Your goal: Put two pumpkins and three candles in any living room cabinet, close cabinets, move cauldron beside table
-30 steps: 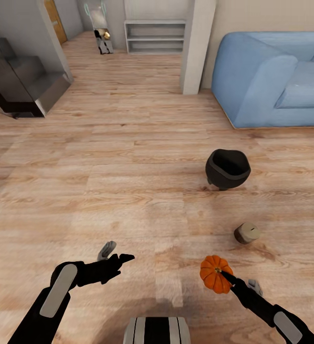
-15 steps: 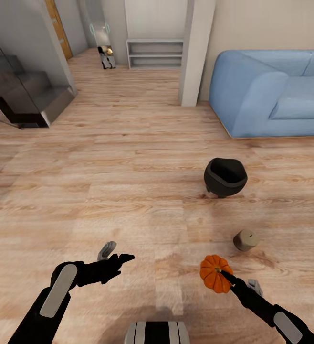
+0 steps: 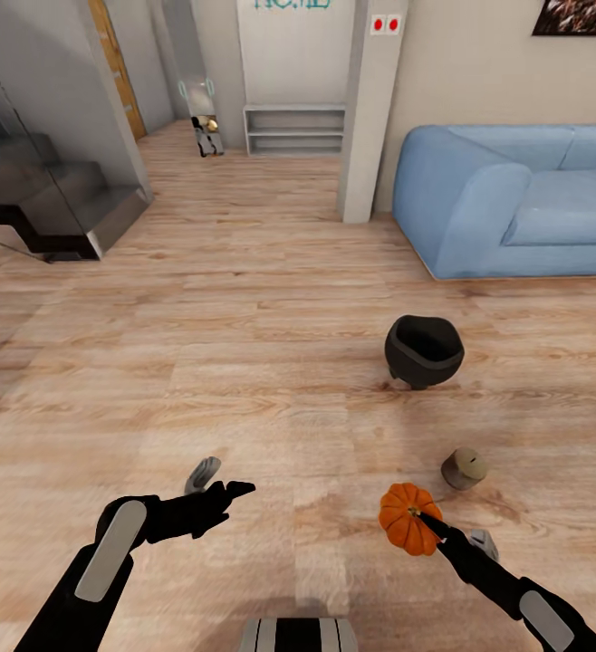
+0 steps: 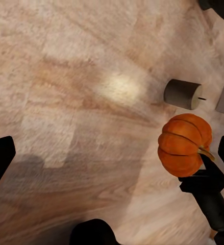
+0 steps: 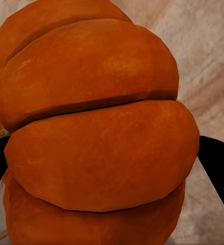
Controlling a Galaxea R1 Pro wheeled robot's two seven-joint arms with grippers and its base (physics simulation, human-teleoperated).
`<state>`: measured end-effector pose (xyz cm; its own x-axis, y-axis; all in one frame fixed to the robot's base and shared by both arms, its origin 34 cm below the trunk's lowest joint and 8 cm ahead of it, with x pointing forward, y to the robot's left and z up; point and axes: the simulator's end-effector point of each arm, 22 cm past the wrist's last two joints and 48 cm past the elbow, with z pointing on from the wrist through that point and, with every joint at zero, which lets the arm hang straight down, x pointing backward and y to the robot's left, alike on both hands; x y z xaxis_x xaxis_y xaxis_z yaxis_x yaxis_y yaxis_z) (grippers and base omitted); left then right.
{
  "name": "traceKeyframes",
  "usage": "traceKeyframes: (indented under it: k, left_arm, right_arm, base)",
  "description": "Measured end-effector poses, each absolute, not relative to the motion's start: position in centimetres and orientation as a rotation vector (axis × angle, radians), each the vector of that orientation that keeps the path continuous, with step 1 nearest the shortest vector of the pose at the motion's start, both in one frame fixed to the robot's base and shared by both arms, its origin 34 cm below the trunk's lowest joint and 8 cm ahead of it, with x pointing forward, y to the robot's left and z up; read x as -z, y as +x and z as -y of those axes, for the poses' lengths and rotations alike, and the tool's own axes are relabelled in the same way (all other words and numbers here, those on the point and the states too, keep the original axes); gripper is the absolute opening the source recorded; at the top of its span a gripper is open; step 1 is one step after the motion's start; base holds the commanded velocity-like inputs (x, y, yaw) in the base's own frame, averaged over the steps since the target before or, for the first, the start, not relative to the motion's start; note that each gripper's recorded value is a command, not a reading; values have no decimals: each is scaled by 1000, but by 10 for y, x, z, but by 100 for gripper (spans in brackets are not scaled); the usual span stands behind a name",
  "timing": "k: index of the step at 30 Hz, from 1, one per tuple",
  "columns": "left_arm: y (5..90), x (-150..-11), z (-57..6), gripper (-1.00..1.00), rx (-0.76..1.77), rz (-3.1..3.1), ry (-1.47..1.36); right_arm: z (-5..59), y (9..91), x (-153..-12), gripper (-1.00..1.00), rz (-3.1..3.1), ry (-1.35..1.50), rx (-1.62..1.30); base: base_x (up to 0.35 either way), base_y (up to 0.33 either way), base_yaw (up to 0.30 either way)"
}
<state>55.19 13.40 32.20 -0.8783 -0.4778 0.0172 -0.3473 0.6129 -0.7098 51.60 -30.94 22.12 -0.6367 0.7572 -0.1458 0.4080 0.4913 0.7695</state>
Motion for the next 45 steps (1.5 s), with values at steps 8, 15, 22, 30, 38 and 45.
traceKeyframes:
  k: [8, 15, 22, 30, 38, 45]
  left_arm:
    - [558, -338, -134, 100, 1117, -2635, -663]
    - [560, -346, -134, 100, 1117, -2622, -651]
    - [560, -347, -134, 100, 1118, -2621, -651]
    - [560, -346, -134, 100, 1117, -2622, -651]
    - [560, -346, -134, 100, 1117, -2622, -651]
    - [560, -346, -134, 100, 1117, -2622, -651]
  right_arm:
    - [308, 527, -240, -100, -2227, 931, -1017]
    - [307, 531, -248, -100, -2211, 916, -1025]
    - [307, 531, -248, -100, -2209, 917, -1026]
    - [307, 532, -249, -100, -2203, 915, -1033]
    - [307, 532, -250, -100, -2203, 915, -1034]
    - [306, 532, -250, -100, -2204, 914, -1034]
  base:
    - [0, 0, 0]
    - [0, 0, 0]
    - [-3, 0, 0]
    - [-187, 83, 0]
    - [-96, 50, 0]
    - [-2, 1, 0]
